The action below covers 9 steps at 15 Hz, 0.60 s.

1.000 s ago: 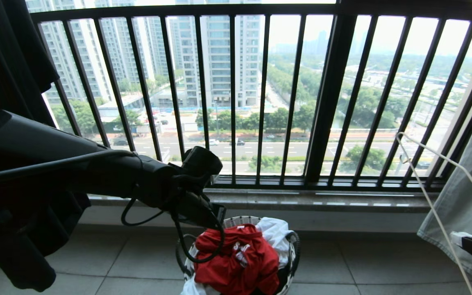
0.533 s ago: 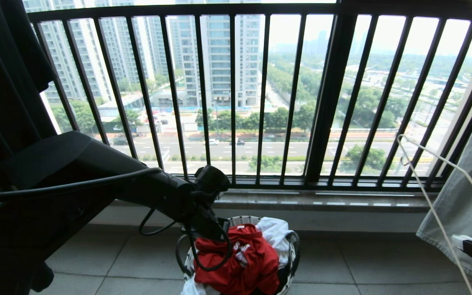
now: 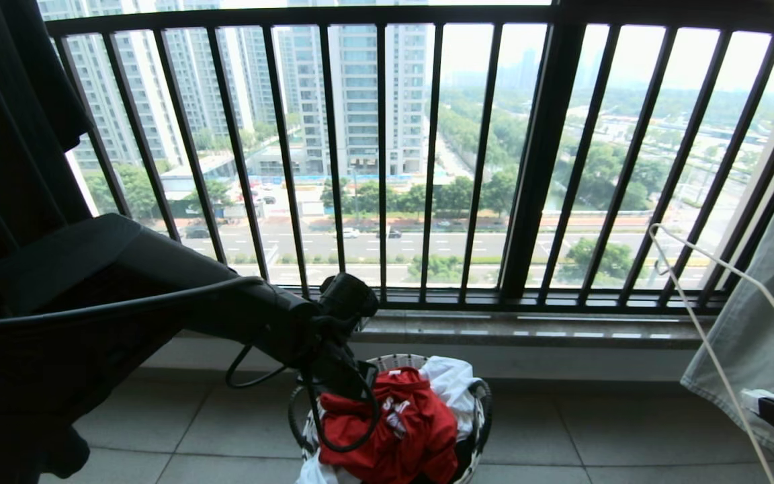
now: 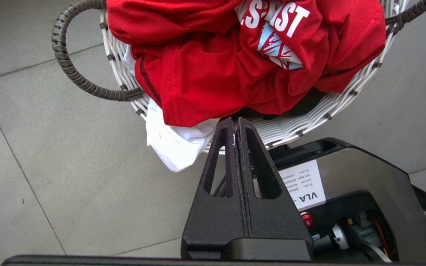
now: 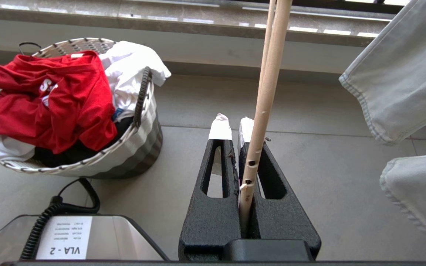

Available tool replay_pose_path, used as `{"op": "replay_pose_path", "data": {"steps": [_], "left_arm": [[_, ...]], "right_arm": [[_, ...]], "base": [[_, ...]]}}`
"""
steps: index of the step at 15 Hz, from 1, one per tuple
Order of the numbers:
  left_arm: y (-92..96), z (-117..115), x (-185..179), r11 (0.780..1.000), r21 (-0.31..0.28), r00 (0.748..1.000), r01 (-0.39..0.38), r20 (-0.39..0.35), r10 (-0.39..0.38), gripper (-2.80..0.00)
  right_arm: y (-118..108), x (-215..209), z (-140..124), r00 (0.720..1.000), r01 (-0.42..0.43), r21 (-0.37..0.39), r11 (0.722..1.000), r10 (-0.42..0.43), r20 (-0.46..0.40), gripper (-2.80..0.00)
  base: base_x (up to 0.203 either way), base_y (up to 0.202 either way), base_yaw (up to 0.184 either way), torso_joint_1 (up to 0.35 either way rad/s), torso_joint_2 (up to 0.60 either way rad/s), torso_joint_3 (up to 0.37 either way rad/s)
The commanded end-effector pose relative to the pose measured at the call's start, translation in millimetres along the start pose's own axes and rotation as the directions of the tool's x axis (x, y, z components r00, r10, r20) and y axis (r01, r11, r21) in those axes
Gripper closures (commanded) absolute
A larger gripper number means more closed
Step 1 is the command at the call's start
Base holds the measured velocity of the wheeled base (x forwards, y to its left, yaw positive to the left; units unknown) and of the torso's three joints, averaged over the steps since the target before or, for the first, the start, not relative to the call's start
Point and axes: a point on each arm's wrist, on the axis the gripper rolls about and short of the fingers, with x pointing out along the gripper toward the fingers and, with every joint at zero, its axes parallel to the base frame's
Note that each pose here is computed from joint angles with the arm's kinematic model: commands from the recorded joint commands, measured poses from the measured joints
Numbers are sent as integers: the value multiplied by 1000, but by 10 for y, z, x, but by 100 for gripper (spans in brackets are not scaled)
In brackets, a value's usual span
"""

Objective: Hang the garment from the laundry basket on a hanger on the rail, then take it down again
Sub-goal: Pick up clothes from the basket

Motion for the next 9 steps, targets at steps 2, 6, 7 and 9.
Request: {"op": "replay_pose_path", "data": {"steps": [2, 6, 7, 9], "left_arm": [[-3, 20, -79, 1000, -1, 1000, 3, 17, -3, 0], [-3, 37, -173, 1000, 0, 999, 7, 34, -7, 0], [-3, 46, -210, 1000, 4, 999, 9, 43, -9, 0], [-3, 61, -283, 1000, 7, 998, 13, 59, -13, 0]], "right_arm": [[-3, -4, -1, 1000, 3, 2, 1000, -3, 2, 0], [-3, 2, -18, 1000, 3, -1, 1000, -3, -4, 0], [-3, 3, -20, 1000, 4, -2, 1000, -4, -5, 0], [-3, 2, -18, 1000, 4, -1, 1000, -4, -4, 0]], "base": [[0, 0, 0, 1, 3, -13], [0, 0, 0, 3, 3, -150], [0, 0, 0, 5, 6, -185], [0, 0, 0, 0, -1, -201]]}}
